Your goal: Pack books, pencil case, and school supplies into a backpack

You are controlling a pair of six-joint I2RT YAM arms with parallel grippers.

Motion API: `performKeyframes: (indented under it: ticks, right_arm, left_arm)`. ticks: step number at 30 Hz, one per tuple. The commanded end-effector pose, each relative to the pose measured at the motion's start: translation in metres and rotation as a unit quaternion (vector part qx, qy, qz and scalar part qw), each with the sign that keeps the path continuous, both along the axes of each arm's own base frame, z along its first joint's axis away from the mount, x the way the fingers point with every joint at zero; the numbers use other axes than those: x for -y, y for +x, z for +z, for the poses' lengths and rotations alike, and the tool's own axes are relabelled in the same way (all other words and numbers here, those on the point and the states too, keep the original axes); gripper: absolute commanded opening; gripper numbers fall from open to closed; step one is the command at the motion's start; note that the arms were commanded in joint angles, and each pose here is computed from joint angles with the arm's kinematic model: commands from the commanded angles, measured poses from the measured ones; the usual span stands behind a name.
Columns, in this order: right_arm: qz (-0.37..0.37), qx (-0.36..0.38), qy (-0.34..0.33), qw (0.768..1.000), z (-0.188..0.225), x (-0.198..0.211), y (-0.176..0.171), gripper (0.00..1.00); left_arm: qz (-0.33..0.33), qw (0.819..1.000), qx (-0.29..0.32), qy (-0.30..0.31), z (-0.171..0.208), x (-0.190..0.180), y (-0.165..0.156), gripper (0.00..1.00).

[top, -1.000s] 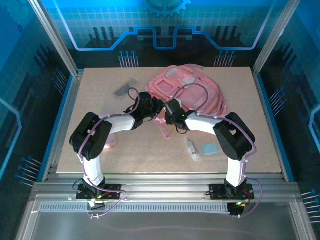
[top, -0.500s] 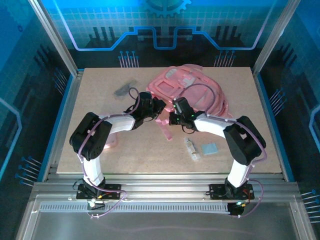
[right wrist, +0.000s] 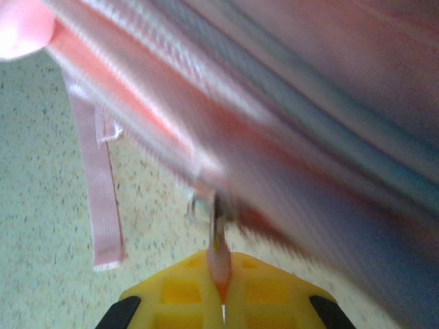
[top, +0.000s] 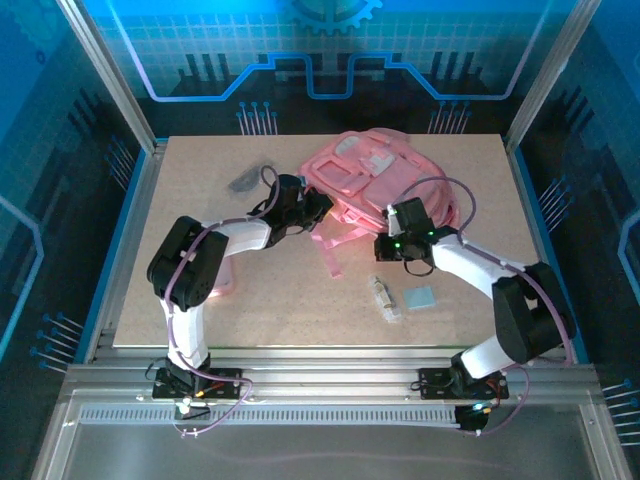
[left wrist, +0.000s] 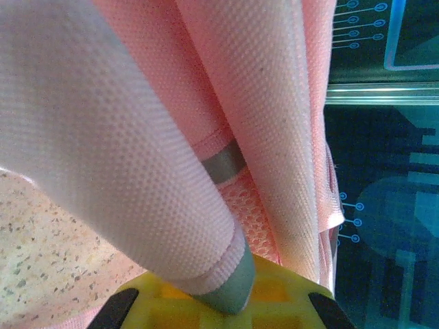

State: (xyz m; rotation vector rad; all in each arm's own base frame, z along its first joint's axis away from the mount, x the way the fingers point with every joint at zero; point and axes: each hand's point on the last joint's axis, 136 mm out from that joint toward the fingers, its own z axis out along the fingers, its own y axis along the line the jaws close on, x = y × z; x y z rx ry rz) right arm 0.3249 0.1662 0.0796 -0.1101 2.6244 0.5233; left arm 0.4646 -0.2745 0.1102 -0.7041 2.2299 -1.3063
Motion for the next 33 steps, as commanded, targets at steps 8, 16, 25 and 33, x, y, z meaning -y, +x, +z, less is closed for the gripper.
performKeyframes:
  ticks: [8,16,25,33]
  right_arm:
    - [-0.033,-0.054,-0.019,0.998,0.020,0.057,-0.036,0.00]
    - [0.003,-0.031,0.062,0.998,0.039,0.006,0.001,0.00]
    - [0.056,-0.007,0.121,0.991,0.056,-0.063,0.047,0.00]
    - [0.100,-0.010,0.136,0.986,0.064,-0.112,0.058,0.00]
  left_arm:
    - [0.009,0.998,0.048,0.030,0.017,-0.037,0.058,0.00]
    - [-0.011,0.998,0.046,0.028,0.026,-0.027,0.100,0.26]
    - [0.013,1.000,0.015,-0.007,0.011,-0.043,0.038,0.78]
    - [0.030,0.994,0.006,-0.108,0.010,-0.015,-0.007,0.78]
